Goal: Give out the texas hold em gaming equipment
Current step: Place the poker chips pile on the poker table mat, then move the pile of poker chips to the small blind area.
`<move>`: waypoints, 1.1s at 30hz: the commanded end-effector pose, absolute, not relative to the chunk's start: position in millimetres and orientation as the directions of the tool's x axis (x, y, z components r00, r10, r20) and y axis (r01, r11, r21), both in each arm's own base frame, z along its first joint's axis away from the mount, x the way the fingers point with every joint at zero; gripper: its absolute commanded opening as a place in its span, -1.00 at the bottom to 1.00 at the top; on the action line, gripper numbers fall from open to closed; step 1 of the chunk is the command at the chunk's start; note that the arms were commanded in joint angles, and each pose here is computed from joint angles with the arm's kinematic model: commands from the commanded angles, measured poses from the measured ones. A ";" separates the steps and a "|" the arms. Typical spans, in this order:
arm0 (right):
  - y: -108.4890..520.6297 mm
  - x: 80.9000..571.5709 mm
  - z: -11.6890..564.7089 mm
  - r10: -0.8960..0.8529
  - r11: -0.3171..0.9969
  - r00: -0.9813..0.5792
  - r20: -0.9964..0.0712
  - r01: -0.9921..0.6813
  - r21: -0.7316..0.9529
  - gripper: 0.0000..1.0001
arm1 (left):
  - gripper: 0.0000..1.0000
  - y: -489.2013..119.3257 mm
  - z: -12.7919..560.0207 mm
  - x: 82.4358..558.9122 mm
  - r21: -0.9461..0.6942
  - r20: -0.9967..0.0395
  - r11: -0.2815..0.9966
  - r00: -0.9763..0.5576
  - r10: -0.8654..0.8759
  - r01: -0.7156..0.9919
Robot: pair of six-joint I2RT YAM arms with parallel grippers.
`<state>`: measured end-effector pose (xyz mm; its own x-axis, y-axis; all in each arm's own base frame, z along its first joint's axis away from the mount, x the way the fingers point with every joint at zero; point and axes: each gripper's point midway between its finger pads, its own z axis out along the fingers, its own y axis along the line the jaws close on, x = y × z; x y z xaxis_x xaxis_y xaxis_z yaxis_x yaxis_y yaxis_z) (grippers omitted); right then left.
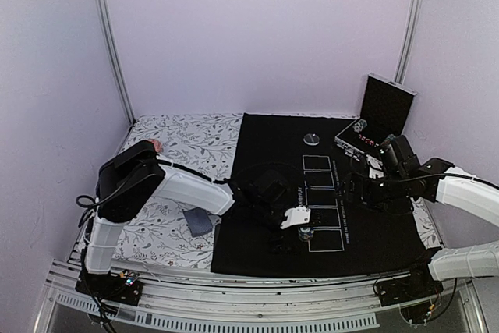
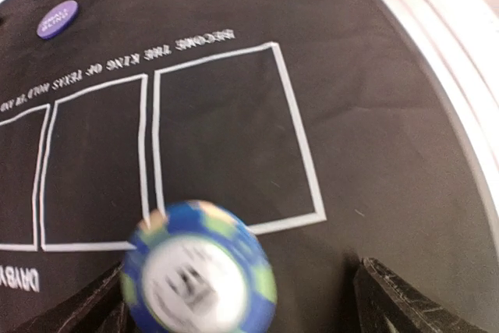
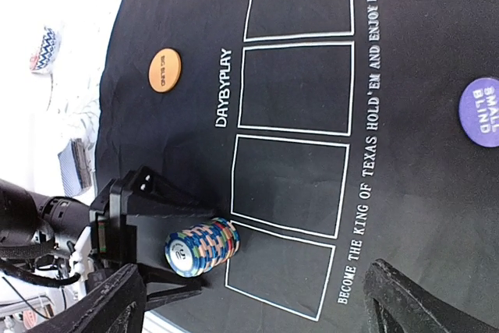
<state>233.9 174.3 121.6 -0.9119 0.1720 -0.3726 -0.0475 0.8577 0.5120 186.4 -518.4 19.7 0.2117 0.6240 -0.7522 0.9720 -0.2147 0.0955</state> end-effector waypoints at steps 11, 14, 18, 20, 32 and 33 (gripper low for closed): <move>174.9 244.7 146.6 0.104 0.949 -0.916 -0.387 -0.025 0.314 0.98 | 0.96 -468.5 123.1 194.8 -0.020 -0.810 0.057 -0.050 0.585 0.998; 191.4 238.8 129.3 0.039 0.972 -0.946 -0.322 -0.039 0.232 0.98 | 0.96 -442.5 146.5 207.3 -0.164 -0.796 0.206 -0.253 0.550 0.965; 221.0 231.1 115.7 -0.046 0.980 -0.959 -0.278 -0.097 0.172 0.97 | 0.96 -397.1 180.1 211.5 -0.178 -0.815 0.344 -0.334 0.473 0.922; 235.9 229.9 108.9 -0.071 0.980 -0.963 -0.260 -0.116 0.162 0.98 | 0.96 -375.5 197.9 211.6 -0.148 -0.839 0.399 -0.329 0.434 0.905; 295.2 228.9 63.6 -0.251 0.964 -0.963 -0.099 -0.258 0.067 0.97 | 0.96 -327.3 239.6 208.1 0.004 -0.871 0.459 -0.222 0.438 0.889; 295.0 228.2 61.3 -0.258 0.963 -0.962 -0.087 -0.263 0.053 0.98 | 0.96 -327.3 240.4 205.5 0.000 -0.870 0.447 -0.220 0.441 0.894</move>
